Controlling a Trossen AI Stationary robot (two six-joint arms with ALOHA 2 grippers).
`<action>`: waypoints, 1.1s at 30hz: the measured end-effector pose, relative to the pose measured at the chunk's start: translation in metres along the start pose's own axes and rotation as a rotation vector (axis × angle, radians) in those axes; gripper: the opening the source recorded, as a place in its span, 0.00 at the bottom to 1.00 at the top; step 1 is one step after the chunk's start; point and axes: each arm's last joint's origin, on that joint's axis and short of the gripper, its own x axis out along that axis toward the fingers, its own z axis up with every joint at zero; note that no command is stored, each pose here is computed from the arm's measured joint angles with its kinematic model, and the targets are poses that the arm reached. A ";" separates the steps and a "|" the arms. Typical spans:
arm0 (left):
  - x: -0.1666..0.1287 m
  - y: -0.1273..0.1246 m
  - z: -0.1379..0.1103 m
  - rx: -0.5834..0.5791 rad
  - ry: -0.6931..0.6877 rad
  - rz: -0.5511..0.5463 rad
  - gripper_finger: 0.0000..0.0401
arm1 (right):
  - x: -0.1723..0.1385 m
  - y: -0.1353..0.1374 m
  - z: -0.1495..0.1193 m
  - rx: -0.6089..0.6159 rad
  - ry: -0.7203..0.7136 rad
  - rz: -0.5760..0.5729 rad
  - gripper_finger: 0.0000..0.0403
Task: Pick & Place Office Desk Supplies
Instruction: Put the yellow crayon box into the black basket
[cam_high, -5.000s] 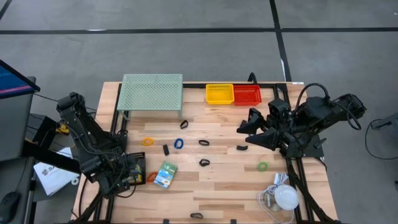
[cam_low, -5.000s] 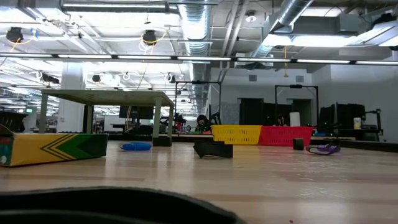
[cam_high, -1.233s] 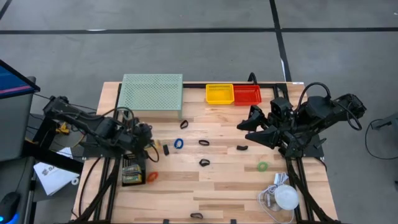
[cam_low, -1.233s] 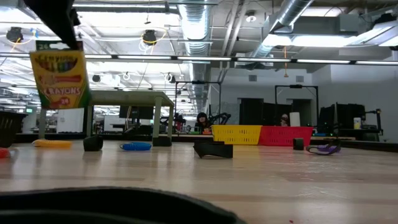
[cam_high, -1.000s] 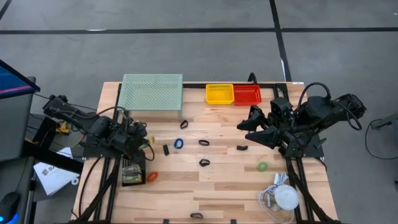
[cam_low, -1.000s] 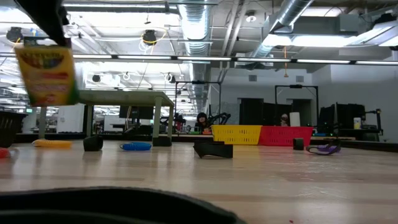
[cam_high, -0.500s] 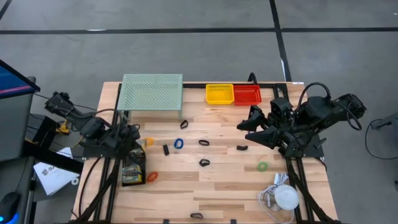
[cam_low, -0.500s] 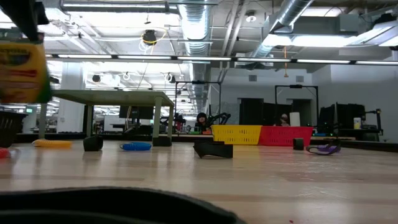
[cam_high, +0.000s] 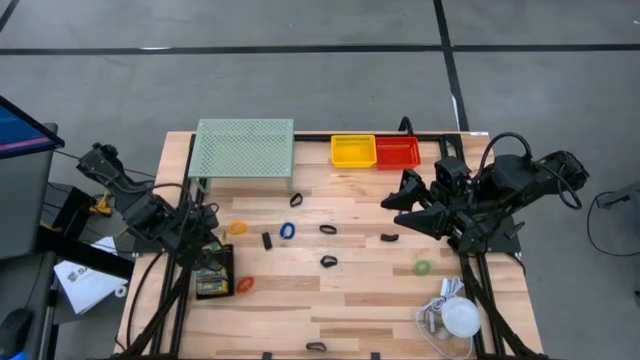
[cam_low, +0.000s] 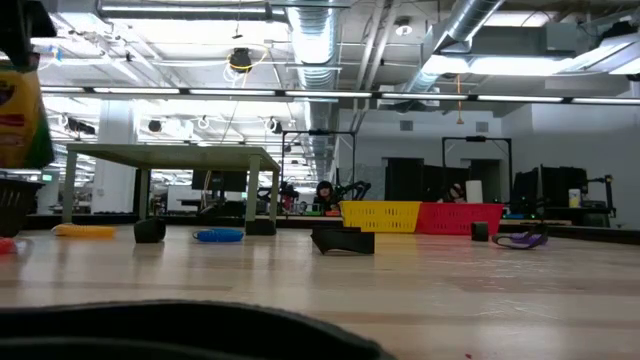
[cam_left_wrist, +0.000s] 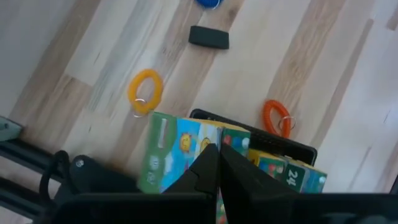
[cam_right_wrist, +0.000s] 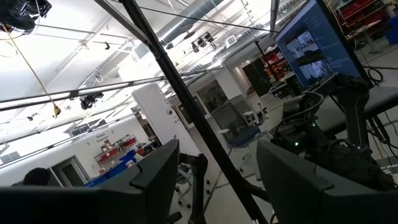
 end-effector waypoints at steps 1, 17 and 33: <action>0.000 0.000 -0.001 -0.001 0.002 -0.003 0.00 | 0.000 0.000 0.000 0.000 0.000 0.000 0.52; 0.000 -0.008 -0.008 0.016 0.020 -0.009 0.00 | 0.000 0.000 0.000 -0.001 0.000 0.001 0.52; 0.027 -0.043 -0.018 0.131 0.083 0.142 0.00 | 0.000 0.000 0.000 -0.010 0.000 0.002 0.52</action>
